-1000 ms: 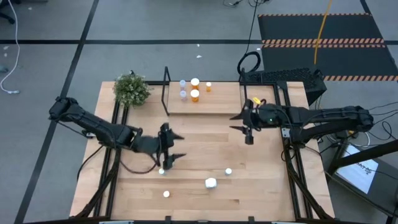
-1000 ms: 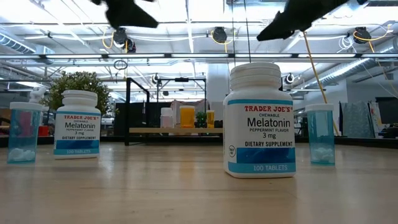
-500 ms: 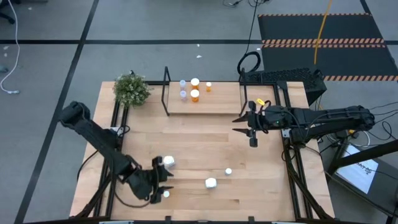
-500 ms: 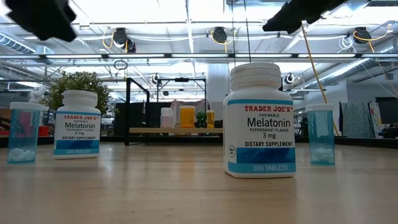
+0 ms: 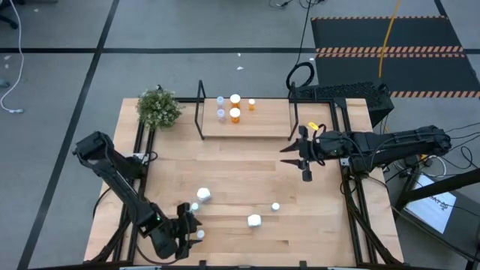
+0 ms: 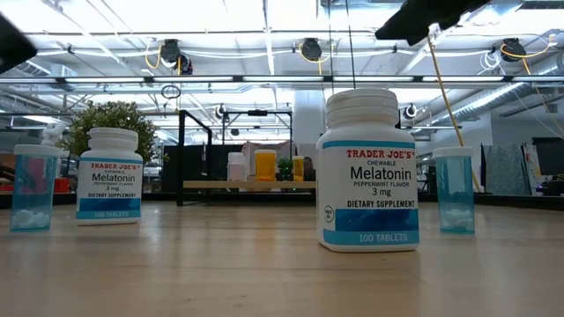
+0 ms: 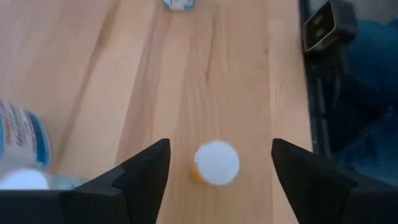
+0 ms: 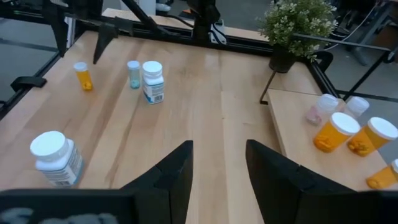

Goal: Pick and place medicine bottles onto shelf by color
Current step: Put the small orange pill bottle on the shelf aligned with the other small orange pill bottle

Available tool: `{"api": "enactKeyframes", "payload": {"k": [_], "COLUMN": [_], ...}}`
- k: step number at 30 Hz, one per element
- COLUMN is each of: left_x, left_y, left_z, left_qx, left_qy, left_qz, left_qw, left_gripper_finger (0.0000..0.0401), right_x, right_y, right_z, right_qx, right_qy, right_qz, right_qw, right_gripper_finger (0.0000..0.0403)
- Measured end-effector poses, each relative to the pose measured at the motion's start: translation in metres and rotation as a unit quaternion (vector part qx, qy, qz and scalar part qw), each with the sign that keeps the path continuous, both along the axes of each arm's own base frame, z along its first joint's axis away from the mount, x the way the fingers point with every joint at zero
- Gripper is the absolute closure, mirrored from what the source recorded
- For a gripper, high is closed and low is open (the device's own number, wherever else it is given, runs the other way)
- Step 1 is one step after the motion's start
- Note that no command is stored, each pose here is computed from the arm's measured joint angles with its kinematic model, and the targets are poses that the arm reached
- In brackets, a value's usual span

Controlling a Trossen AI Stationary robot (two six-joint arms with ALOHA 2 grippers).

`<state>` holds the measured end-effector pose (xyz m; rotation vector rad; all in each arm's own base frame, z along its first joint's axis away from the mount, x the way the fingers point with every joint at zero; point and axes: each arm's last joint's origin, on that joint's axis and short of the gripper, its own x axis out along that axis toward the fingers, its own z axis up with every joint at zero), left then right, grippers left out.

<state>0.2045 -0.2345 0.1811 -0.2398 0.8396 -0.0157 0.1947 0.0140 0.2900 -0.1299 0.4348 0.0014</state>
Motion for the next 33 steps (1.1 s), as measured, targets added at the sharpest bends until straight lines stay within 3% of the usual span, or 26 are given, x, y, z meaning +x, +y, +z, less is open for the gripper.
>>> {"api": "enactKeyframes", "payload": {"k": [4, 10, 33], "left_x": [0.0, 0.002, 0.004], "left_y": [-0.004, -0.006, -0.008], "left_z": [-0.013, -0.025, -0.023], "left_qx": [0.012, 0.023, 0.05], "left_qy": [0.014, 0.027, 0.009], "left_qz": [0.008, 0.005, -0.038], "left_qw": [1.0, 0.999, 0.998], "left_gripper_finger": [0.0104, 0.0114, 0.0251], "right_x": [0.0, 0.0, 0.0], "right_y": [0.0, 0.0, 0.0], "right_z": [0.0, 0.0, 0.0], "right_qx": [-0.001, -0.002, -0.002], "right_qy": [0.0, 0.0, 0.001], "right_qz": [0.001, 0.001, 0.002], "right_qw": [1.0, 1.0, 1.0], "right_gripper_finger": [0.0259, 0.0259, 0.0259]}}
